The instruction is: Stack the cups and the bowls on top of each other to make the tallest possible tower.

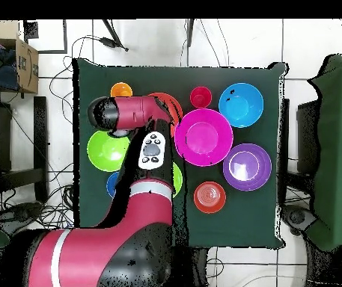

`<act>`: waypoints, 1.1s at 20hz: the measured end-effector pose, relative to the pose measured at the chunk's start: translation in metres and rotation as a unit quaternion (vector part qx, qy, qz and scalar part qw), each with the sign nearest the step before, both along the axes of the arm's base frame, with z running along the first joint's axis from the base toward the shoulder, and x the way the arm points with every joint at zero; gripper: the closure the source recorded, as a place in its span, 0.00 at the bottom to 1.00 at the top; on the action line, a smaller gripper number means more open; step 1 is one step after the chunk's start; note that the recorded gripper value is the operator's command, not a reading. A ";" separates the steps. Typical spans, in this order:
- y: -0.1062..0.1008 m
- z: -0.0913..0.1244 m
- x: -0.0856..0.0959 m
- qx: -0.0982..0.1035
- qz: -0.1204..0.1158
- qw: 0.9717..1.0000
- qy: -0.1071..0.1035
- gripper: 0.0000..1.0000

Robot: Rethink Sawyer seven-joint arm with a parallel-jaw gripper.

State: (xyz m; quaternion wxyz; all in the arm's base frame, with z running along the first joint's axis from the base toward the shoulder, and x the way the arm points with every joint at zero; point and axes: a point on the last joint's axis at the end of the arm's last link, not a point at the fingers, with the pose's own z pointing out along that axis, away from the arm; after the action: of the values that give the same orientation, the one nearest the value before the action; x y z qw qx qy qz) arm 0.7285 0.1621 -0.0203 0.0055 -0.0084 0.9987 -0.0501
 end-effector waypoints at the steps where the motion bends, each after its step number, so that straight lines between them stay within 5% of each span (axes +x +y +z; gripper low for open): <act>1: 0.001 0.001 0.001 0.000 0.000 1.000 0.004 0.00; 8: 0.007 0.012 0.011 -0.005 0.003 1.000 0.018 0.00; 17: 0.012 0.026 0.042 -0.008 0.008 1.000 -0.004 0.00; 22: 0.010 0.030 0.054 -0.016 0.009 1.000 0.000 0.00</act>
State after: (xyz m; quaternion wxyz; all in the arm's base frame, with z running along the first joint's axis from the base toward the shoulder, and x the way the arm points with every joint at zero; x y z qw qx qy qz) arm 0.7830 0.1719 0.0095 0.0056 -0.0170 0.9976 -0.0661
